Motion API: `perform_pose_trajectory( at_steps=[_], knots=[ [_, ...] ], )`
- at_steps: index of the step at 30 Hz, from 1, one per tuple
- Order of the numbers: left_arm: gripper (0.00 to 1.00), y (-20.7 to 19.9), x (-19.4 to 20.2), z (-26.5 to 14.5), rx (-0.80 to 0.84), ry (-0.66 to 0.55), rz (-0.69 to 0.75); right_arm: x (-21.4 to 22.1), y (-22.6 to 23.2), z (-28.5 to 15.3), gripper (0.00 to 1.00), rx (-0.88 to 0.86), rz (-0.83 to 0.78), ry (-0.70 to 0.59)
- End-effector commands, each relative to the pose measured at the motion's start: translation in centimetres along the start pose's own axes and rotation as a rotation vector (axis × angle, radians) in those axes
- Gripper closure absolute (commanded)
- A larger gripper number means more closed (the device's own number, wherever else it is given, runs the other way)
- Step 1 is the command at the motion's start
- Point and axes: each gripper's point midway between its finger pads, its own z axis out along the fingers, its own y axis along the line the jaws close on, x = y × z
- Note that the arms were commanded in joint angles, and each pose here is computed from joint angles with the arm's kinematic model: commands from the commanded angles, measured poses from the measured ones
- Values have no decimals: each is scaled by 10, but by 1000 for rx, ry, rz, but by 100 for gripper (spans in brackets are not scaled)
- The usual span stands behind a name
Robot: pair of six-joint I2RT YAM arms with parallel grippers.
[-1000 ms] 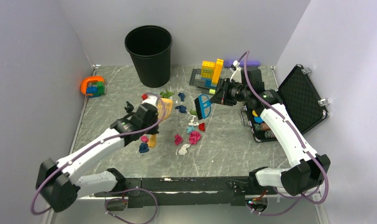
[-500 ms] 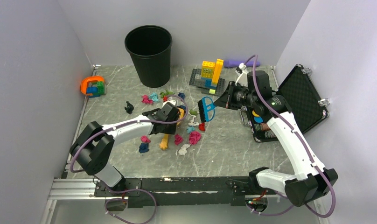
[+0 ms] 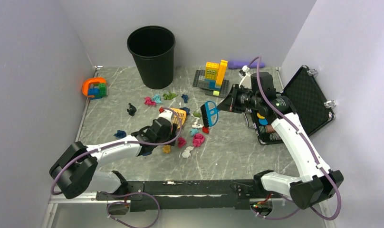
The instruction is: Sweep away the paper scraps from the table
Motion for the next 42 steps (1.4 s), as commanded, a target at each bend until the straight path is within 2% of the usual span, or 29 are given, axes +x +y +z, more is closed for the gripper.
perform_pose_trajectory(
  at_steps=[1,19,25,31,37,42],
  knots=[
    [31,-19,-16,3,87,-141,30,-11,18,-3,100,-51,4,6],
    [39,-12,11,32,-7,-121,8,-21,29,-4,100,-51,4,49],
    [47,-12,12,33,-22,-110,-32,-23,32,0,100,-69,19,55],
    [46,-7,12,24,-16,-131,-67,-21,34,0,100,-83,31,57],
    [57,-1,12,23,-60,-105,-29,-17,33,-2,100,-87,37,58],
    [59,4,13,30,-118,-73,21,-16,34,-4,100,-88,33,56]
  ],
)
